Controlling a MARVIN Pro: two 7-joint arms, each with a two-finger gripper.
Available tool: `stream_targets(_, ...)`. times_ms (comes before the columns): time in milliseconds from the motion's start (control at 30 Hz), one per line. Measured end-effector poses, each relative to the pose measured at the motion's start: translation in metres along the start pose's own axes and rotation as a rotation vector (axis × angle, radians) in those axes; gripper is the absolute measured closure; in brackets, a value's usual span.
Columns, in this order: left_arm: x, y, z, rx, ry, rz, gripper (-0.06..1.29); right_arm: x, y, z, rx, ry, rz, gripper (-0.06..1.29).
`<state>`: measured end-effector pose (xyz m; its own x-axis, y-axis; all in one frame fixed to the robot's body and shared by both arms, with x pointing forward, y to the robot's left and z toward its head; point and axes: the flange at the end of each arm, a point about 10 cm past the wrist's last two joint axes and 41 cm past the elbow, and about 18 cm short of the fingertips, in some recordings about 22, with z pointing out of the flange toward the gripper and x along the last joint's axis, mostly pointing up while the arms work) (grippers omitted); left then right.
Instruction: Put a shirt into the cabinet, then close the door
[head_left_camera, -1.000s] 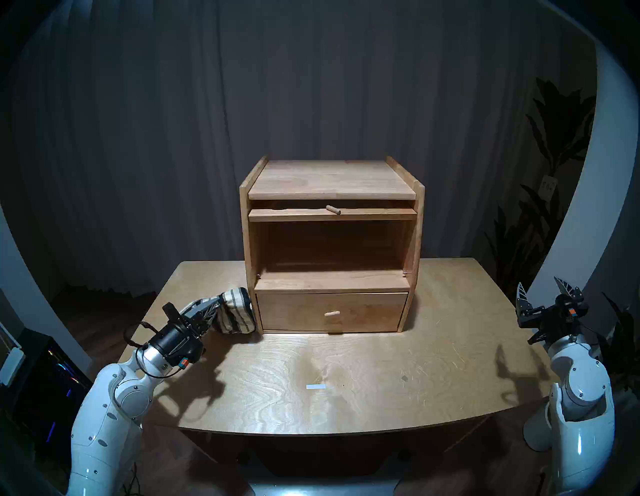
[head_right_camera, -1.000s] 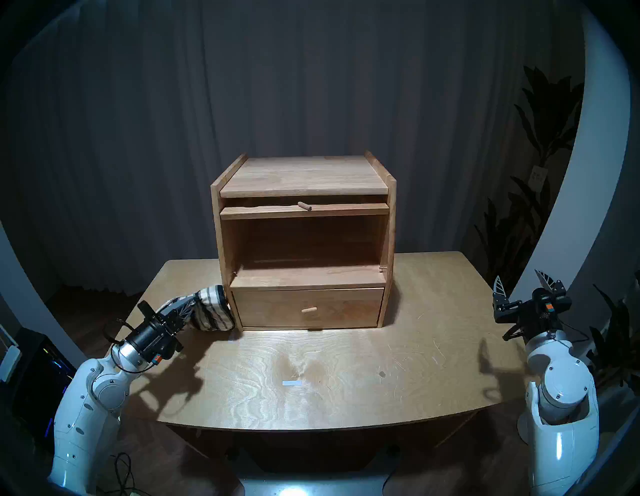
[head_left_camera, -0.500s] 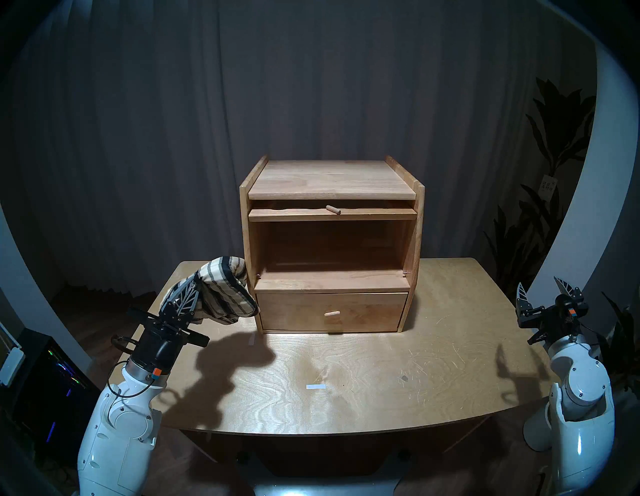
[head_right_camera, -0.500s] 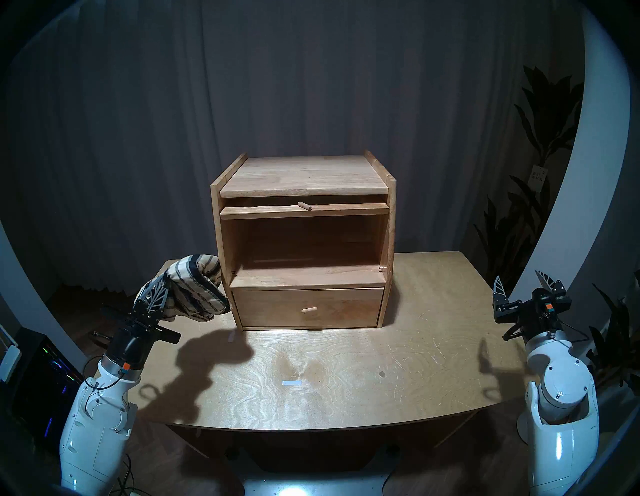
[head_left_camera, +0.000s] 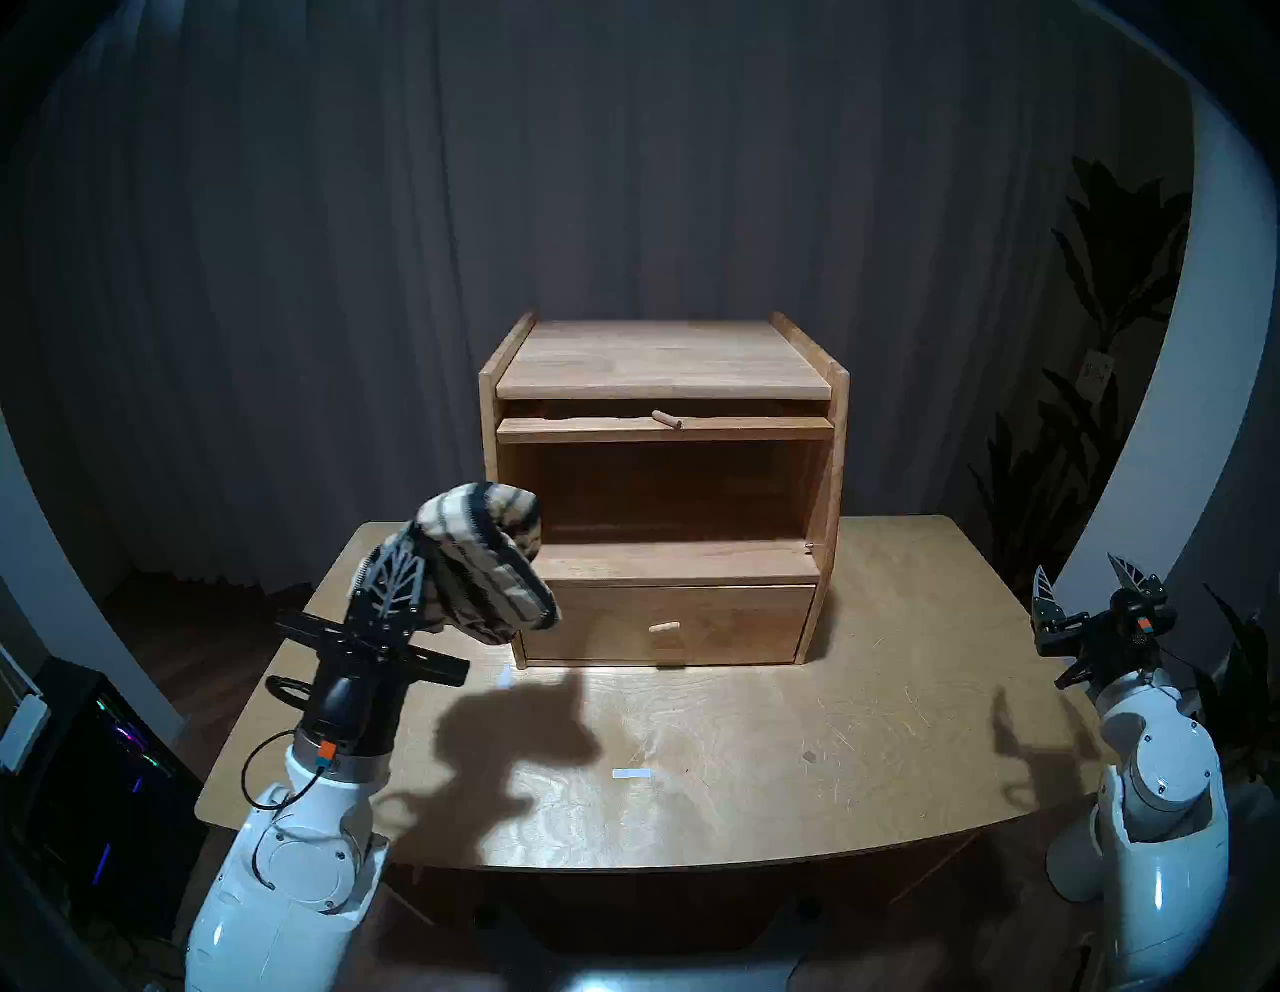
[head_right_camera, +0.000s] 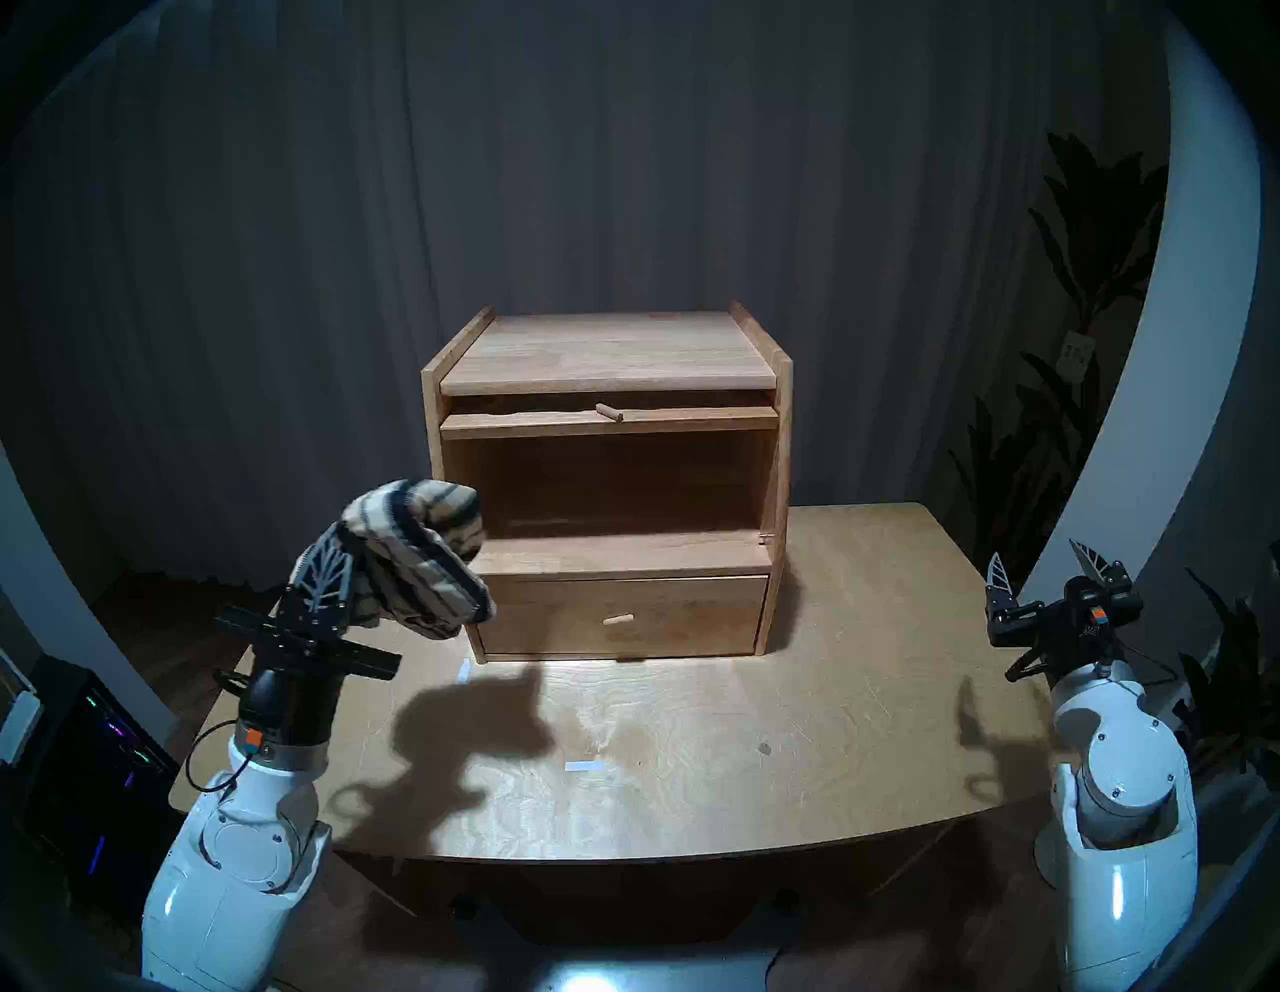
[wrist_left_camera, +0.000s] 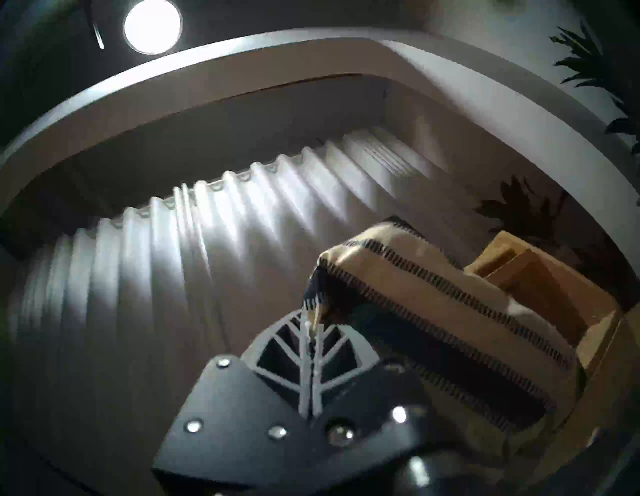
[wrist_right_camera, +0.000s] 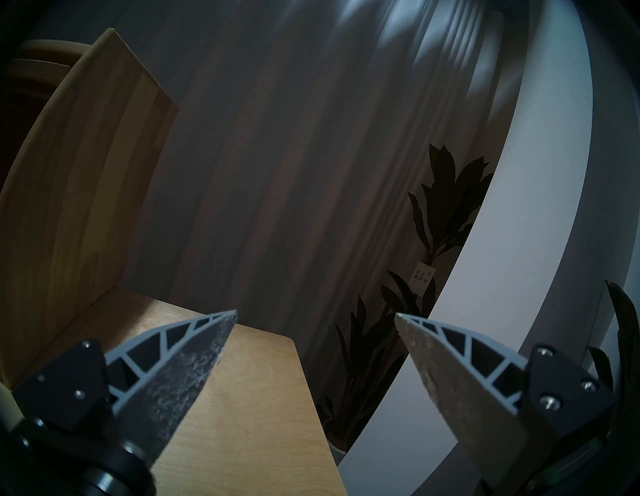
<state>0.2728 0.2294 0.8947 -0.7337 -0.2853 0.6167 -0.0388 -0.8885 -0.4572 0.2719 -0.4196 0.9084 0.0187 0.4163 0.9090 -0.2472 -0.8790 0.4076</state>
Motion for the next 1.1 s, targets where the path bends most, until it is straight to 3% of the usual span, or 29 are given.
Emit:
stream_targets(300, 0.028, 0.041, 0.033, -0.156, -0.003, -0.043, 1.26, -0.002, 0.0, 0.0, -0.001, -0.004, 0.0, 0.02)
stream_targets(567, 0.054, 0.058, 0.065, -0.189, -0.016, -0.072, 1.26, -0.003, 0.0, 0.0, -0.001, -0.006, 0.001, 0.02)
stream_targets(867, 0.053, 0.078, 0.088, -0.207, -0.115, -0.1, 1.26, -0.004, 0.0, 0.001, -0.002, -0.008, 0.001, 0.02)
stream_targets(1100, 0.042, 0.089, 0.104, -0.202, -0.223, -0.118, 1.26, -0.004, 0.0, 0.001, -0.002, -0.009, 0.001, 0.02)
